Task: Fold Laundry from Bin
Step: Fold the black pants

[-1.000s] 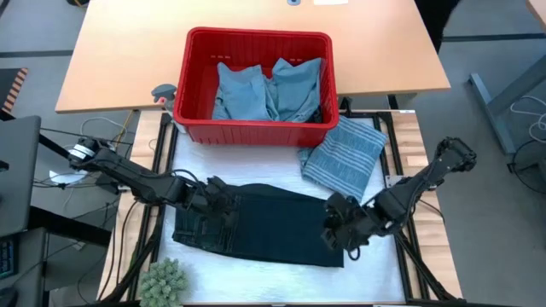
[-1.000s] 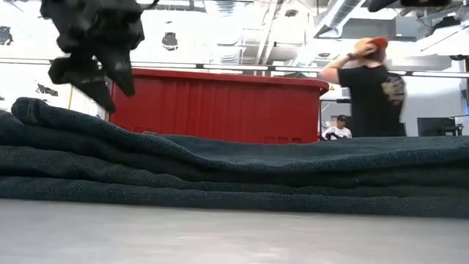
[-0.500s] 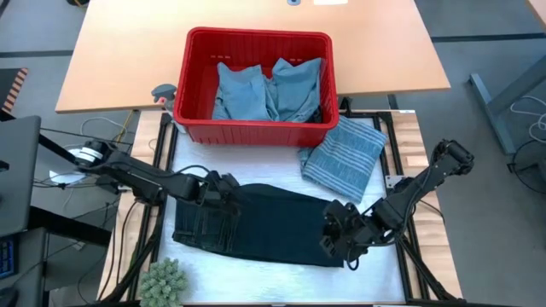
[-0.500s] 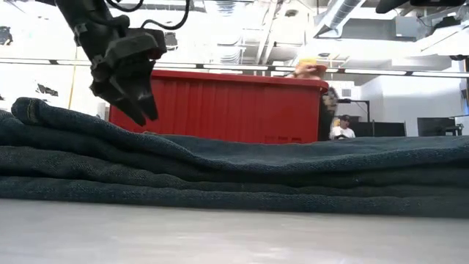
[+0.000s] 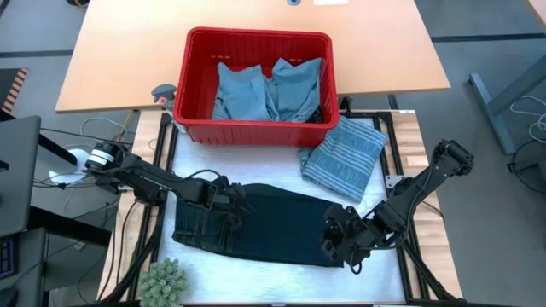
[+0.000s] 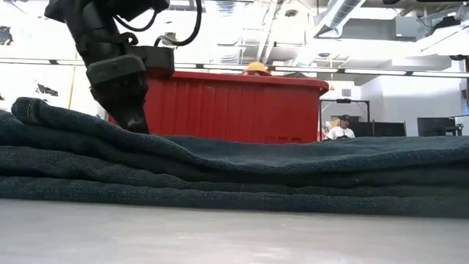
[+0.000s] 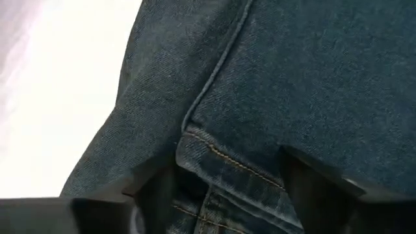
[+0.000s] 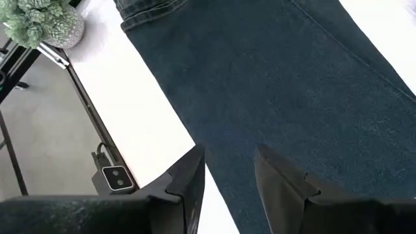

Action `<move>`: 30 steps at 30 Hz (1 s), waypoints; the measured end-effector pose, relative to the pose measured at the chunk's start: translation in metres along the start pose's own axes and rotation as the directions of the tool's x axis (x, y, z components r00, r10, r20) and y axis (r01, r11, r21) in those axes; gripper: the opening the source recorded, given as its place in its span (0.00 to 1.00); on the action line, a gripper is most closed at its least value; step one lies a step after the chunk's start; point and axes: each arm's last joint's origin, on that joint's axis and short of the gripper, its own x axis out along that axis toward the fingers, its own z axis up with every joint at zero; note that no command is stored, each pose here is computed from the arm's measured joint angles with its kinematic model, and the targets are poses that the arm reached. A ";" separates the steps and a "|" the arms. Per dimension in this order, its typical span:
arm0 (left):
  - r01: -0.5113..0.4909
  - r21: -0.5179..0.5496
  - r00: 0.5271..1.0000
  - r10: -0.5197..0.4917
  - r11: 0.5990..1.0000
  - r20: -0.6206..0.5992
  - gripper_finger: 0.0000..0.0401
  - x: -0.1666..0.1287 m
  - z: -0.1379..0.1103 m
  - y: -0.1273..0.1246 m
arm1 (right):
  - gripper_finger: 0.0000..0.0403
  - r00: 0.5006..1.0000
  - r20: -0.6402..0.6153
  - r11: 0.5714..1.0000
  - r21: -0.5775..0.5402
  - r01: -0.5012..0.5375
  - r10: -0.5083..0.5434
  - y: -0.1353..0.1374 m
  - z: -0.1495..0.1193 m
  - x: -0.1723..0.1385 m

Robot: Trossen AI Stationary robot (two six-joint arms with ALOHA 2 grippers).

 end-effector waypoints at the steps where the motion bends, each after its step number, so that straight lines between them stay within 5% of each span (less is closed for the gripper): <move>1: 0.002 -0.006 1.000 -0.002 1.000 -0.001 0.58 0.000 0.000 0.000 | 0.39 1.000 0.000 1.000 0.000 0.000 0.000 0.000 0.000 0.000; 13: 0.026 -0.024 1.000 -0.025 0.999 0.009 0.04 -0.015 0.016 -0.005 | 0.38 1.000 -0.003 1.000 -0.016 0.015 -0.015 -0.002 0.000 0.000; 30: -0.051 0.084 0.987 0.064 0.995 -0.150 0.00 -0.064 0.038 -0.010 | 0.38 1.000 -0.006 0.998 -0.048 0.027 -0.028 -0.003 -0.001 0.000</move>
